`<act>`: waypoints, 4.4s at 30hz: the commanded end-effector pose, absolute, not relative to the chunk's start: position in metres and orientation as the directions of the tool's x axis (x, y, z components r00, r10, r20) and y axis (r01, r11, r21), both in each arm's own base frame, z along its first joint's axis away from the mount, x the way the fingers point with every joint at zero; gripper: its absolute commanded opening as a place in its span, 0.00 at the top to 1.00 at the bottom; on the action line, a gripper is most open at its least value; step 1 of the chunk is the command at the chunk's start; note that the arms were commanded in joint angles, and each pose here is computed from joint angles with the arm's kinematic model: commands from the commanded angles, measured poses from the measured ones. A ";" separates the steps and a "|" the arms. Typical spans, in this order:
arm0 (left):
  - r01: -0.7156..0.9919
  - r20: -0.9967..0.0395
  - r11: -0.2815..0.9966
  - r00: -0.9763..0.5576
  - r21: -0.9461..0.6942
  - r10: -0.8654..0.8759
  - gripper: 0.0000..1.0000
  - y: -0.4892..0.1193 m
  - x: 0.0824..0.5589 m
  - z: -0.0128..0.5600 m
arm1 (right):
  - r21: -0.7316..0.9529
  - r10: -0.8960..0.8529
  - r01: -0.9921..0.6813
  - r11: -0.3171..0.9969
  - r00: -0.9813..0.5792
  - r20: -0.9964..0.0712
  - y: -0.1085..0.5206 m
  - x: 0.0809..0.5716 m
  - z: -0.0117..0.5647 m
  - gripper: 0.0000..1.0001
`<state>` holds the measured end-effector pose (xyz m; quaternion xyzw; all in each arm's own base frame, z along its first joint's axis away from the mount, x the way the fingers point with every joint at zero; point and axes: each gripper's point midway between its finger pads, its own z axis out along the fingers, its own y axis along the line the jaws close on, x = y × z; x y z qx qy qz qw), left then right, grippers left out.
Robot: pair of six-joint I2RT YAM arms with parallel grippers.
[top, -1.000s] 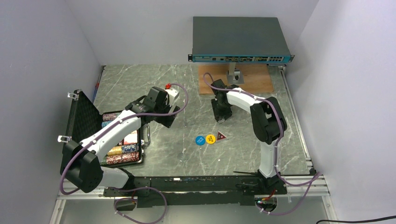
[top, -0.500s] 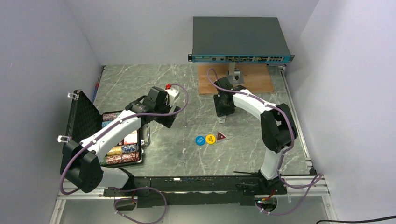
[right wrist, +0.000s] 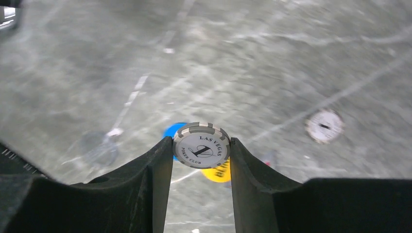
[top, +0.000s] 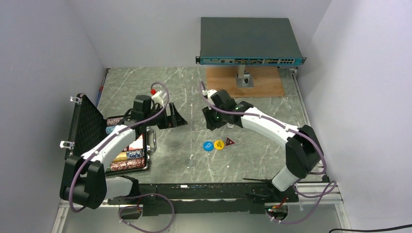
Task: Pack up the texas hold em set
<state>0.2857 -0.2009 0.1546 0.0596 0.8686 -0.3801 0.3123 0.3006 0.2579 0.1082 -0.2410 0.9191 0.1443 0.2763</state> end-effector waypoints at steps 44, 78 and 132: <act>0.358 -0.420 0.406 -0.904 -0.841 -0.073 0.71 -0.277 0.236 0.147 | 0.185 -0.414 -0.781 0.597 -0.497 -0.763 0.350 0.245 0.169 1.00; -0.048 -0.494 0.997 -0.869 0.066 -0.009 1.00 -0.009 0.387 0.123 | 0.229 -0.229 -0.506 0.832 -0.689 -0.688 0.261 0.252 0.116 0.01; -0.120 -0.409 0.990 -0.909 0.071 -0.081 0.53 0.016 0.392 0.079 | 0.284 -0.215 -0.482 0.829 -0.743 -0.634 0.270 0.247 0.100 0.03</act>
